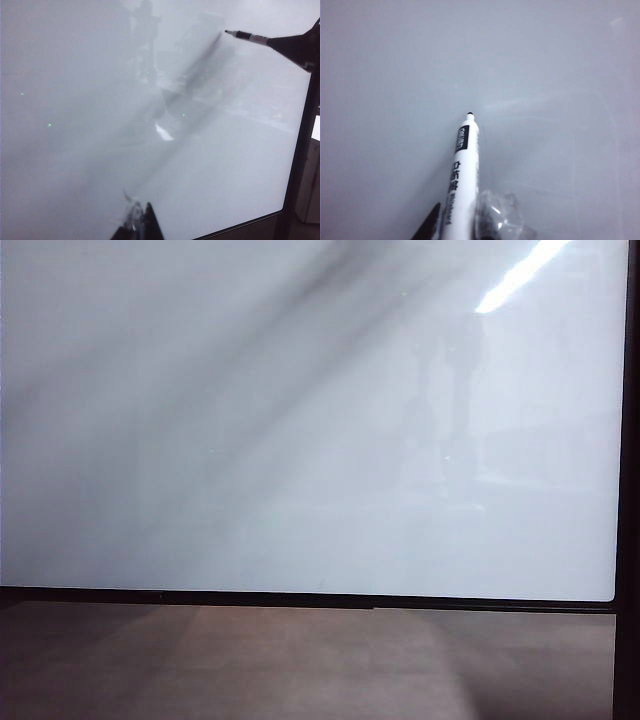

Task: Reach to the right to find the marker pen, pick it up, and write the number 9 on the whiteboard.

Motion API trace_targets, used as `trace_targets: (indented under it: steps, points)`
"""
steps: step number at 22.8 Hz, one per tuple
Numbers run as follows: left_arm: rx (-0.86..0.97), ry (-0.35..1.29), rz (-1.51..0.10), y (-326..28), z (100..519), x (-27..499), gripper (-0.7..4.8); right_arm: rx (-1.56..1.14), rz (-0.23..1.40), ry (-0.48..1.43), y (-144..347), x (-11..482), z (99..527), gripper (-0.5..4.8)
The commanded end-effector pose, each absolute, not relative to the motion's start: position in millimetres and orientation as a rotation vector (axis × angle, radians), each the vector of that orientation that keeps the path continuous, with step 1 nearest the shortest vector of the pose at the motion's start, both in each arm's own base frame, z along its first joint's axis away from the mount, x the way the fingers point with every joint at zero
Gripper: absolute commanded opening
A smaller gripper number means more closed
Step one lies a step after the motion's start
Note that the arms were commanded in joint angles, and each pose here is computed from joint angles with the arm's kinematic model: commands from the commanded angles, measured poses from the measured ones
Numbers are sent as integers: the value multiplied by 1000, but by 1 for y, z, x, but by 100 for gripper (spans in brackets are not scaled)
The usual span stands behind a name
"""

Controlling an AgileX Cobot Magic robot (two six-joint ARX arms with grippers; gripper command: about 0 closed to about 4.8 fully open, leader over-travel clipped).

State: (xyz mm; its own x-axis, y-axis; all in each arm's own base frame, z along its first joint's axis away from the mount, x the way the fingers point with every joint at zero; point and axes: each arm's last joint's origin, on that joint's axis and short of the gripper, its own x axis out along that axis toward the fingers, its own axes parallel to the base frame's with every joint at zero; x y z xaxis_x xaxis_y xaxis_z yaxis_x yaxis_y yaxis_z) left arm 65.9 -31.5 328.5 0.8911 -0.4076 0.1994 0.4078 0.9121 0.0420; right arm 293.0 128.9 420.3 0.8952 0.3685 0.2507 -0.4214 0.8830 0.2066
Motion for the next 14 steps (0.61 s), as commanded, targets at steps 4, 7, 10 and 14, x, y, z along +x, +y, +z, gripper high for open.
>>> trace_targets:
  steps: [4, 7, 10, 14]
  points:
    - [-7, -220, -426, -31, 330, 65, -5, 262, 392, -216, 129, 296, 420, -6]
    - [-7, -220, -426, -31, 330, 65, -5, 260, 387, -205, 129, 297, 419, -6]
    - [-7, -220, -426, -31, 330, 65, -5, 258, 385, -198, 129, 297, 418, -6]
    - [-7, -220, -426, -31, 330, 65, -5, 251, 375, -170, 127, 299, 415, -6]
